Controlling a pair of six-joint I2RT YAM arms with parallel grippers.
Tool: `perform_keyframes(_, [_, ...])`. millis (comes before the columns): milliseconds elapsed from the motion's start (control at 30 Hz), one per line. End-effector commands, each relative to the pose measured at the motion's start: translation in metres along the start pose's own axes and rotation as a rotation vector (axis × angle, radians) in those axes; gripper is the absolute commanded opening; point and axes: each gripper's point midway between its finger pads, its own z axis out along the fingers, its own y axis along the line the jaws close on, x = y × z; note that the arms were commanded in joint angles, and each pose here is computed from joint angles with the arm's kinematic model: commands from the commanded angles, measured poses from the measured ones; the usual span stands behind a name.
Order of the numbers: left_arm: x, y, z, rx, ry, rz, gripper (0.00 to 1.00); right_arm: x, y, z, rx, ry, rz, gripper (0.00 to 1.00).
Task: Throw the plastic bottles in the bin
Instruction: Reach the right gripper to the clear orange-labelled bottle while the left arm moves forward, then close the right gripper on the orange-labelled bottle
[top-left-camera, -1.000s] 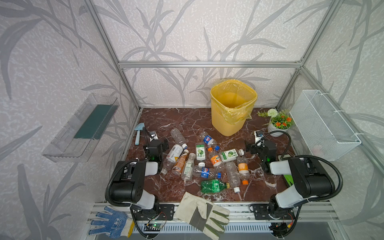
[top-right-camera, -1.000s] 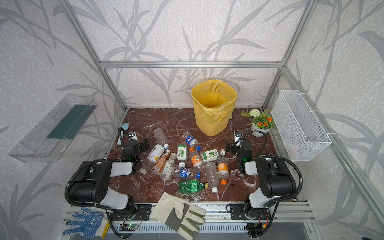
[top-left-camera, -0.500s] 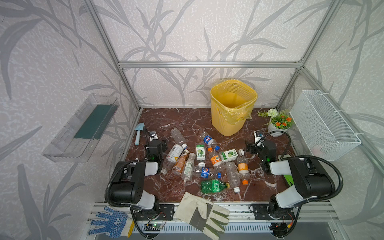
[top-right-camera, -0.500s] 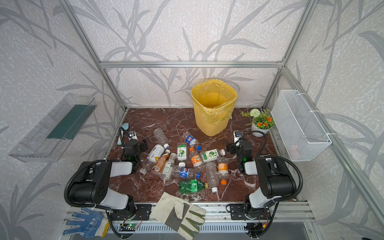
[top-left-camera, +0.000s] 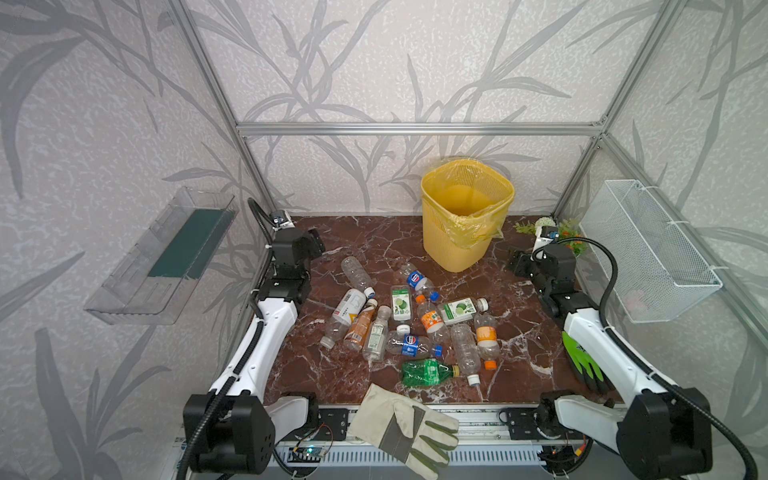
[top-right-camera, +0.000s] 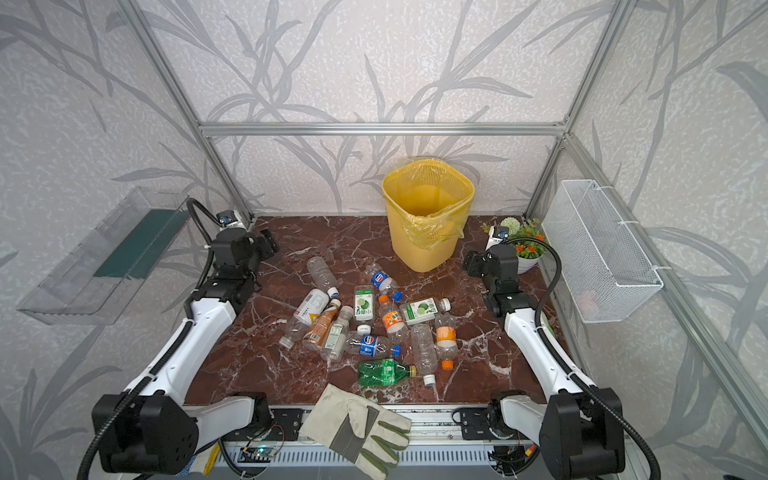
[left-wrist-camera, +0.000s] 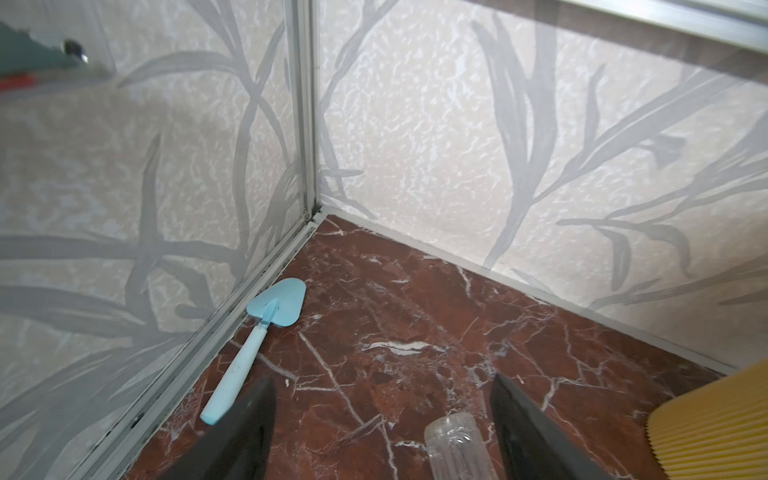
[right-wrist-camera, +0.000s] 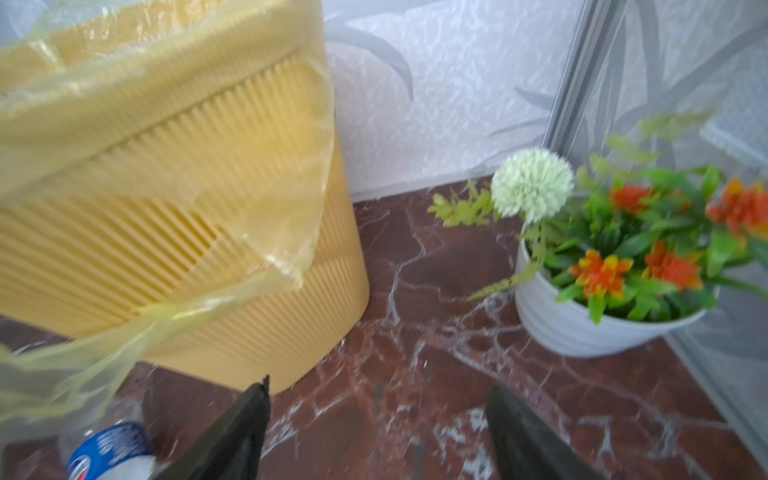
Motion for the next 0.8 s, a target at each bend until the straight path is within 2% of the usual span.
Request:
perform_keyframes(0, [0.047, -0.009, -0.023, 0.080, 0.276, 0.040, 0.81, 0.064, -0.001, -0.030, 0.068, 0.271, 0.015, 0.82])
perform_keyframes(100, [0.059, -0.013, -0.032, 0.126, 0.332, 0.091, 0.81, 0.093, 0.016, -0.051, 0.021, 0.393, 0.016, 0.82])
perform_keyframes(233, [0.085, -0.023, -0.036, 0.225, 0.370, 0.084, 0.81, 0.140, 0.031, -0.075, -0.015, 0.577, 0.020, 0.82])
perform_keyframes(400, [0.093, -0.035, -0.040, 0.308, 0.384, 0.085, 0.82, 0.177, 0.027, -0.086, 0.019, 0.683, -0.016, 0.82])
perform_keyframes(767, [0.098, -0.036, -0.040, 0.310, 0.423, 0.089, 0.82, 0.225, 0.041, -0.081, -0.018, 0.833, -0.021, 0.82])
